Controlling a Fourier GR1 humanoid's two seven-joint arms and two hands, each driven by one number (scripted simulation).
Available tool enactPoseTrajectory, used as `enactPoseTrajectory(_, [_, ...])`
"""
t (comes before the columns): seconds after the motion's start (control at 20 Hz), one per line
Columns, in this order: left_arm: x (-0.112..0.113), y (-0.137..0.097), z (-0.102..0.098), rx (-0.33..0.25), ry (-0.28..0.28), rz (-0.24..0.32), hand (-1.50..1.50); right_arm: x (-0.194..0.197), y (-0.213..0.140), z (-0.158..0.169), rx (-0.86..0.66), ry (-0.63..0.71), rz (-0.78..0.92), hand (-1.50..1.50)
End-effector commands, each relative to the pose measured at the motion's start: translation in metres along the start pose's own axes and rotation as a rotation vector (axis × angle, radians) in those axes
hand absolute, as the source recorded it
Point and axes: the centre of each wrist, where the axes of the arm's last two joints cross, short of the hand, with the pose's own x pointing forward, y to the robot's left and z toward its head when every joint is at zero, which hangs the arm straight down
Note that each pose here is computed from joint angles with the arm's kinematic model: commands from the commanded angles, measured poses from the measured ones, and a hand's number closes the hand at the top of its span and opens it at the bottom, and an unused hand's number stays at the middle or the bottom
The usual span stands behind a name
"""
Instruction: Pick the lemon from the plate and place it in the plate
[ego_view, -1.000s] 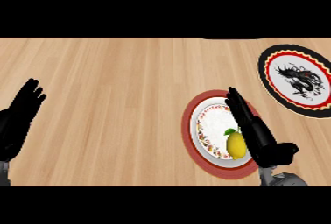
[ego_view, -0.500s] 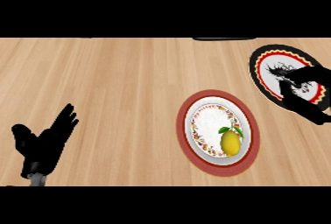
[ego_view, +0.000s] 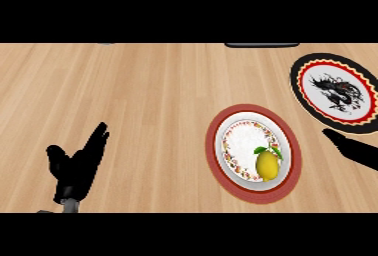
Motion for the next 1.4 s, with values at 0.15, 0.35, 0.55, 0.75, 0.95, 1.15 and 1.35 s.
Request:
enactPoseTrajectory(0.15, [-0.002, -0.002, -0.001, -0.006, 0.028, 0.014, 0.00, 0.022, -0.020, 0.018, 0.305, 0.114, 0.293, -1.50])
enactPoseTrajectory(0.35, [-0.010, -0.004, -0.005, -0.004, 0.036, -0.017, 0.00, 0.048, -0.020, 0.020, 0.446, 0.187, 0.419, -1.50])
enactPoseTrajectory(0.55, [0.004, -0.010, -0.014, -0.061, 0.036, -0.004, 0.00, 0.078, -0.005, 0.021, 0.488, 0.246, 0.506, -1.50])
enactPoseTrajectory(0.75, [-0.009, -0.012, -0.010, -0.040, 0.030, -0.002, 0.00, 0.092, 0.034, 0.019, 0.549, 0.295, 0.557, -1.50])
enactPoseTrajectory(0.95, [-0.008, -0.011, -0.008, -0.039, 0.054, -0.006, 0.00, 0.106, 0.060, 0.026, 0.543, 0.309, 0.561, -1.50])
enactPoseTrajectory(1.15, [-0.006, -0.003, -0.021, -0.031, 0.057, -0.004, 0.00, 0.087, 0.081, 0.032, 0.558, 0.343, 0.628, -1.50])
enactPoseTrajectory(1.35, [-0.010, -0.014, -0.014, -0.026, 0.041, 0.005, 0.00, 0.086, 0.105, 0.042, 0.626, 0.393, 0.591, -1.50])
